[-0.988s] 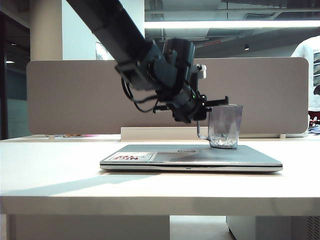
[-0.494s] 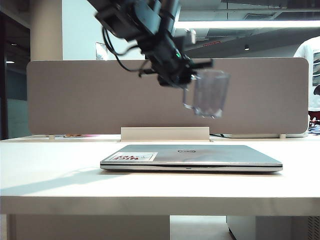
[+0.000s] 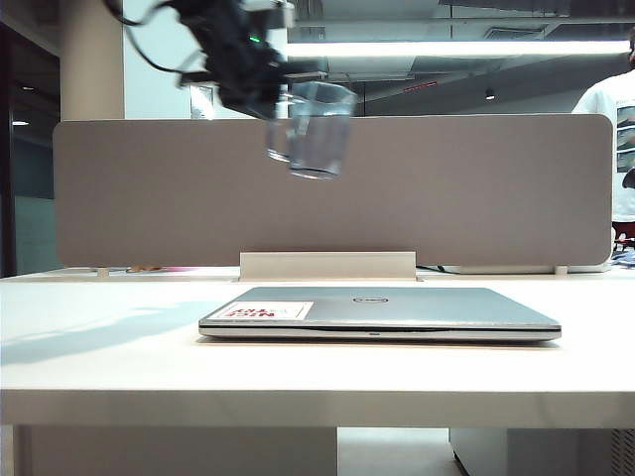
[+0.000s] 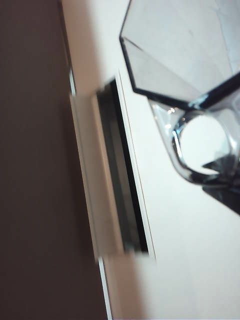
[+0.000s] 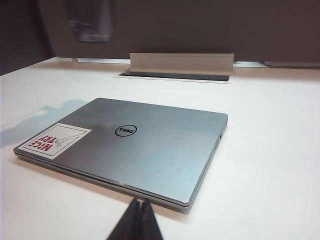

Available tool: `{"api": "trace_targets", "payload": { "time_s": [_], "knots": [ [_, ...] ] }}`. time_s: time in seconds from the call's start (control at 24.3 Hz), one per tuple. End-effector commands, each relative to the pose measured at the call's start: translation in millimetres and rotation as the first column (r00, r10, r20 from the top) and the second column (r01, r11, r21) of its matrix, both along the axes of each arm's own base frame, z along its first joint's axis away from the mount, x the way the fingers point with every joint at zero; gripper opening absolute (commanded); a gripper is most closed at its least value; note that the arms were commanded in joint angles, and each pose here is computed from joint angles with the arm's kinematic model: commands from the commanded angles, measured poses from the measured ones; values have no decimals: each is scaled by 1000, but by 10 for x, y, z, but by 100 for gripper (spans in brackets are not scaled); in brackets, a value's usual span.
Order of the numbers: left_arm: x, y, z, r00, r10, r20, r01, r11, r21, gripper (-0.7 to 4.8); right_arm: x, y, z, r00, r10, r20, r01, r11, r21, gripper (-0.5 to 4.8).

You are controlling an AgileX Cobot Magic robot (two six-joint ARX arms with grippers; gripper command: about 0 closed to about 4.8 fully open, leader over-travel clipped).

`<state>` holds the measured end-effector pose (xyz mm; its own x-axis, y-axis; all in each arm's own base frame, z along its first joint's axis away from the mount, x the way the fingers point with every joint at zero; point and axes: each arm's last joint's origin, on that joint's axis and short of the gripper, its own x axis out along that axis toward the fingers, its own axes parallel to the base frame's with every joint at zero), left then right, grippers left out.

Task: Pick up the water cup and place it on the left side of the laptop.

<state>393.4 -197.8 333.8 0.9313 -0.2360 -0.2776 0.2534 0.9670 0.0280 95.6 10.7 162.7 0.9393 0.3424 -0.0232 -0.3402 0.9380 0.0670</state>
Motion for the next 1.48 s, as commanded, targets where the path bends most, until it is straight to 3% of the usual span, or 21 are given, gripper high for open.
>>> {"api": "trace_targets", "payload": {
  "time_s": [0.04, 0.29, 0.45, 0.66, 0.82, 0.99, 1.15, 1.48],
  "knots": [
    [-87, 234, 156, 999, -4, 34, 4, 1000, -2, -6, 2, -2, -5, 1000, -6, 5, 6, 1000, 0, -5],
    [-354, 687, 176, 997, 67, 37, -67, 998, -4, -6, 2, -3, -5, 1000, -7, 5, 7, 1000, 0, -5],
    [-655, 871, -79, 995, 66, 77, -66, 998, -11, -6, 2, -3, -5, 1000, -6, 5, 6, 1000, 0, -5],
    [-907, 957, -384, 988, 66, 140, -61, 997, -41, -6, 2, -3, -6, 1000, -7, 4, 7, 1000, 0, -5],
    [-1041, 1011, -714, 989, 82, 119, -78, 996, -39, -6, 2, -2, -9, 1000, -6, 1, 6, 1000, 0, -5],
    [-1116, 1045, -919, 986, 128, 106, -119, 989, -89, -6, 2, -1, -9, 1000, -3, 1, 3, 1000, 0, -5],
    [-1171, 1168, -1119, 975, 210, 76, -205, 976, -65, -6, 1, -1, -10, 1000, -3, 0, 3, 1000, 0, -5],
    [-1044, 1224, -1490, 979, 204, -9, -205, 977, -52, -6, 0, -1, -40, 999, -3, -32, 3, 1000, 0, -5]
  ]
}}
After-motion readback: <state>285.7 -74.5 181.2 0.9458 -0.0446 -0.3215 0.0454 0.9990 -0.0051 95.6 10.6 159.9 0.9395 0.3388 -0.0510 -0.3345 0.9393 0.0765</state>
